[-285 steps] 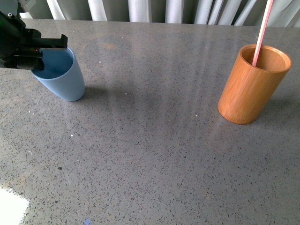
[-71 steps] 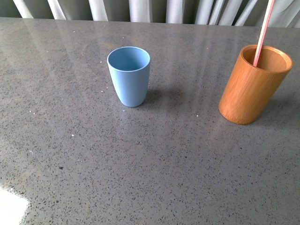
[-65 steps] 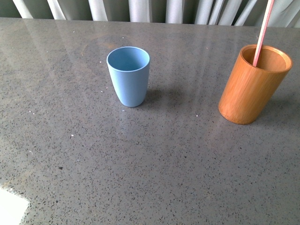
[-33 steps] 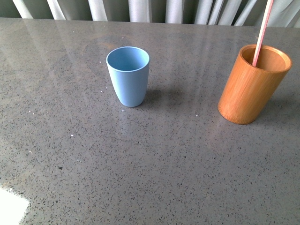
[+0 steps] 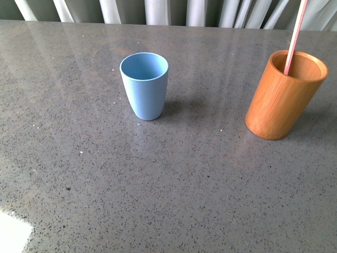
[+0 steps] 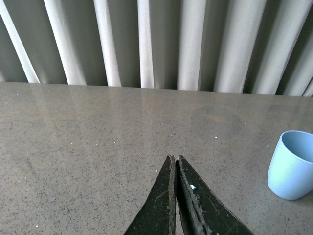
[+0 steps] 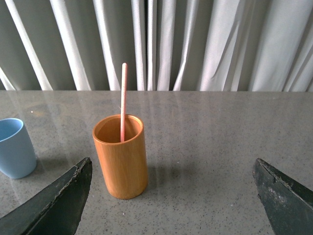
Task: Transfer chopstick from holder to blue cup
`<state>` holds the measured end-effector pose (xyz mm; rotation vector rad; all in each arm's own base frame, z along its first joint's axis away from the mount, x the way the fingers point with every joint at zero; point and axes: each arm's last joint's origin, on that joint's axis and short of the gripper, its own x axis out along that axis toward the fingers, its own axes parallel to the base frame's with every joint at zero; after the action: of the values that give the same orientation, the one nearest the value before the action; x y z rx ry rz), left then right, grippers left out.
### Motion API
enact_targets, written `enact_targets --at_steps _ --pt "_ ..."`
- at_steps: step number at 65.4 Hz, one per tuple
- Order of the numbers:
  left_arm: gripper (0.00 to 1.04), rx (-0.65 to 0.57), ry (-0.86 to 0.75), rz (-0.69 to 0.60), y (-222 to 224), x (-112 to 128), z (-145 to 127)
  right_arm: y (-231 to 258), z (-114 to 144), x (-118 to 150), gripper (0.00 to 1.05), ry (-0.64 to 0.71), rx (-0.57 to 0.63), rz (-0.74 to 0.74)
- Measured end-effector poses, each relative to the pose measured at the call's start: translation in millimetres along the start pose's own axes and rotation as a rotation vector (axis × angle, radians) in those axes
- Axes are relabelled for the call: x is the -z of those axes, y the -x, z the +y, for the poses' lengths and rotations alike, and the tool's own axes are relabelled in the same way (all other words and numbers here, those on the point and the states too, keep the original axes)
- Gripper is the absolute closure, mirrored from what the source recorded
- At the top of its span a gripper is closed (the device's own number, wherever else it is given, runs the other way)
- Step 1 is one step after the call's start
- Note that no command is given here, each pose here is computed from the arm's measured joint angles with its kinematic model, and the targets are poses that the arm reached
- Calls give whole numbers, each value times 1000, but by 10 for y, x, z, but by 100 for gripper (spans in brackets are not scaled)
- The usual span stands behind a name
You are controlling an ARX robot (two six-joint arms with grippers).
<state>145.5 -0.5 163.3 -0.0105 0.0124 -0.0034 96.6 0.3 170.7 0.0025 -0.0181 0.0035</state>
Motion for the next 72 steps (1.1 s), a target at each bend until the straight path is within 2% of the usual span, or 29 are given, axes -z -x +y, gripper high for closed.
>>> enact_targets --at_steps 72 --pt "103 0 0 -29 353 -77 -1 0 0 0 9 0 0 0"
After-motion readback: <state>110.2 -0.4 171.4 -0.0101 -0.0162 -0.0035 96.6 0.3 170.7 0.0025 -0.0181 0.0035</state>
